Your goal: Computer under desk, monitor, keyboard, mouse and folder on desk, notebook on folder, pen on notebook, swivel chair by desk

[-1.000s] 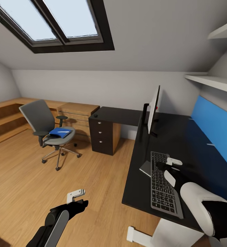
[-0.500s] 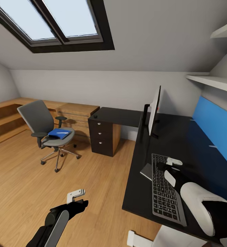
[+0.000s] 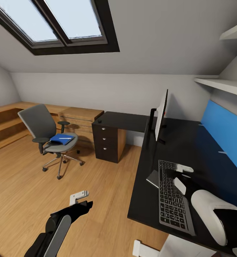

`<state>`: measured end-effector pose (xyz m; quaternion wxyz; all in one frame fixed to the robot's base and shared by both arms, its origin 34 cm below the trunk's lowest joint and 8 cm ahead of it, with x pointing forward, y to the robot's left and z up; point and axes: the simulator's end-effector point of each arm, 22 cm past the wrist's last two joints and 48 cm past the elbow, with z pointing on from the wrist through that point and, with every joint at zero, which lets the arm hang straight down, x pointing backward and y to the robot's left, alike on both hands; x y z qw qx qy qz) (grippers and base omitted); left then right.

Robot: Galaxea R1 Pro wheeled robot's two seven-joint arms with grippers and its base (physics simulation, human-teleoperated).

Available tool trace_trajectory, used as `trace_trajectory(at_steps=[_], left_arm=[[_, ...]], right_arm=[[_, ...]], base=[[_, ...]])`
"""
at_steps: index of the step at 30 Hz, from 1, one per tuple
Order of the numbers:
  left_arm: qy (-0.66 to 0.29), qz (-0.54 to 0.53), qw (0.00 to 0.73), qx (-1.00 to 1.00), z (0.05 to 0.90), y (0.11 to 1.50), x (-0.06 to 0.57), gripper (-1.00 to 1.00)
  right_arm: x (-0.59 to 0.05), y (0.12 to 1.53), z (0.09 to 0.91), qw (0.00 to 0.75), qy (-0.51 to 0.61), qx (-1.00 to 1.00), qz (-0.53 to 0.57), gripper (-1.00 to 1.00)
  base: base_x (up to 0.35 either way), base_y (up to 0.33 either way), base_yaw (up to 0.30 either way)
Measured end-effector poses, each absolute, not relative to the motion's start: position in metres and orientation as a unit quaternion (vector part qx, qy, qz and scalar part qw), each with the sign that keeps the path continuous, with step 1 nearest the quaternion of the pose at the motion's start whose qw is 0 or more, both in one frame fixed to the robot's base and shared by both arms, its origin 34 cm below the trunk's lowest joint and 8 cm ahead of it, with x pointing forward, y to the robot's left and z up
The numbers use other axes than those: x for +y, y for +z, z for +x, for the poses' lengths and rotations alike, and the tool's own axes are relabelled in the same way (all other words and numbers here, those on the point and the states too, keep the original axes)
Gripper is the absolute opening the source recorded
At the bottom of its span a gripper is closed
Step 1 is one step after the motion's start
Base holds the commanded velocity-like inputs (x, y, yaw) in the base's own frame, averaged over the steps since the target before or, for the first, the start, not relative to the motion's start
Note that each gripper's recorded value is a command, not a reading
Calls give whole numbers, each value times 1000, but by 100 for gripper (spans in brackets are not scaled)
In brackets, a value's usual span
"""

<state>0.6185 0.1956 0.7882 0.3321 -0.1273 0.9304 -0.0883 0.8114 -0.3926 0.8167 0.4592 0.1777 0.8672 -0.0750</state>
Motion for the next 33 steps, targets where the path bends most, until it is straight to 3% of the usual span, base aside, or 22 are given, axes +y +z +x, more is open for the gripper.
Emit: trace_trajectory(at_steps=[33], left_arm=[[-89, -128, 335, 929, 620, 742, 194, 100]], right_arm=[[-411, 769, 809, 460, -86, 865, 182, 100]], base=[[0, 0, 0]])
